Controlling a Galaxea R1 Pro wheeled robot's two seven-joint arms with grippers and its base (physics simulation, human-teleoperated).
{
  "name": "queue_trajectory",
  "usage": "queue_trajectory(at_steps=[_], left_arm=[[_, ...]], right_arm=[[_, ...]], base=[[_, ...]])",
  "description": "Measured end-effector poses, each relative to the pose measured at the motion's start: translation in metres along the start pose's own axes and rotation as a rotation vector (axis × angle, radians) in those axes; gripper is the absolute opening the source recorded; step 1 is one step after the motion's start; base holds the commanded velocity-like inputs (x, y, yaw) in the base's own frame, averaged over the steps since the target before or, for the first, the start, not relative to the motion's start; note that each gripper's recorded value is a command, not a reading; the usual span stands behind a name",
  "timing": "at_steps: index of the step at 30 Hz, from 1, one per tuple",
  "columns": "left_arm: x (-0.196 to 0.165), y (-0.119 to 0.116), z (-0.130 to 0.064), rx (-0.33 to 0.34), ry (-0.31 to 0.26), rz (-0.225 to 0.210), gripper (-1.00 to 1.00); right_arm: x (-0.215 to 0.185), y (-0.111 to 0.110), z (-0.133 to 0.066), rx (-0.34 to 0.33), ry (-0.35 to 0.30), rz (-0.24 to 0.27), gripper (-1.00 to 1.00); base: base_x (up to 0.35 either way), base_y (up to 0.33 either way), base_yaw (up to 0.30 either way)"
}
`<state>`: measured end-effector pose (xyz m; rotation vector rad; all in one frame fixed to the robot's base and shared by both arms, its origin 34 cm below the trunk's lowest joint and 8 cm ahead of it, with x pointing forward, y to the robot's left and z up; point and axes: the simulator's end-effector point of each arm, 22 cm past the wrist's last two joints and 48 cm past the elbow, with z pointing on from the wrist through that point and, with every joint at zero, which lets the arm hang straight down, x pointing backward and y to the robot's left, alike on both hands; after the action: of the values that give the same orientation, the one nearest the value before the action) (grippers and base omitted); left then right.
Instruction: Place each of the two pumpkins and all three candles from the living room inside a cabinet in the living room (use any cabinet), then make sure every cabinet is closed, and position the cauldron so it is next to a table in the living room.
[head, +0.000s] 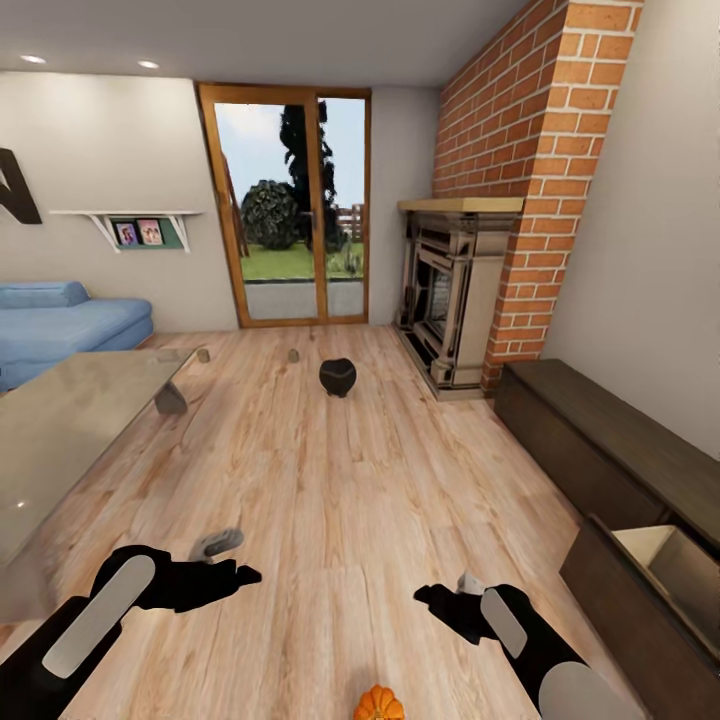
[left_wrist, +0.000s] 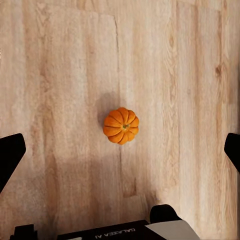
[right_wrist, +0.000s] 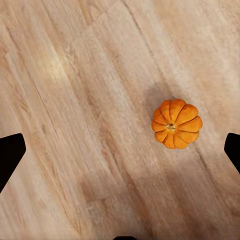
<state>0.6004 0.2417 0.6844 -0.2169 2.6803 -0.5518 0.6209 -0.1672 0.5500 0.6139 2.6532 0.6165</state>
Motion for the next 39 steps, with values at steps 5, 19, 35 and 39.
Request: queue_trajectory(at_steps=[5,19,35,39], left_arm=[[0.005,0.004,0.008,0.0,0.002,0.001,1.0],[0.018,0.012,0.026,0.034,0.017,-0.033,1.0],[0.032,0.027,0.049,0.038,0.015,-0.04,1.0],[0.036,0.03,0.056,0.038,0.015,-0.04,1.0]], right_arm=[[0.002,-0.004,0.007,-0.003,-0.003,-0.002,1.0],[0.01,-0.016,0.028,-0.008,-0.007,-0.004,1.0],[0.021,-0.035,0.053,-0.007,-0.007,-0.002,1.0],[0.024,-0.04,0.06,-0.005,-0.006,-0.002,1.0]], base=[[-0.038,0.016,0.0],[-0.003,0.087,0.0],[-0.002,0.01,0.0],[-0.208,0.0,0.0]])
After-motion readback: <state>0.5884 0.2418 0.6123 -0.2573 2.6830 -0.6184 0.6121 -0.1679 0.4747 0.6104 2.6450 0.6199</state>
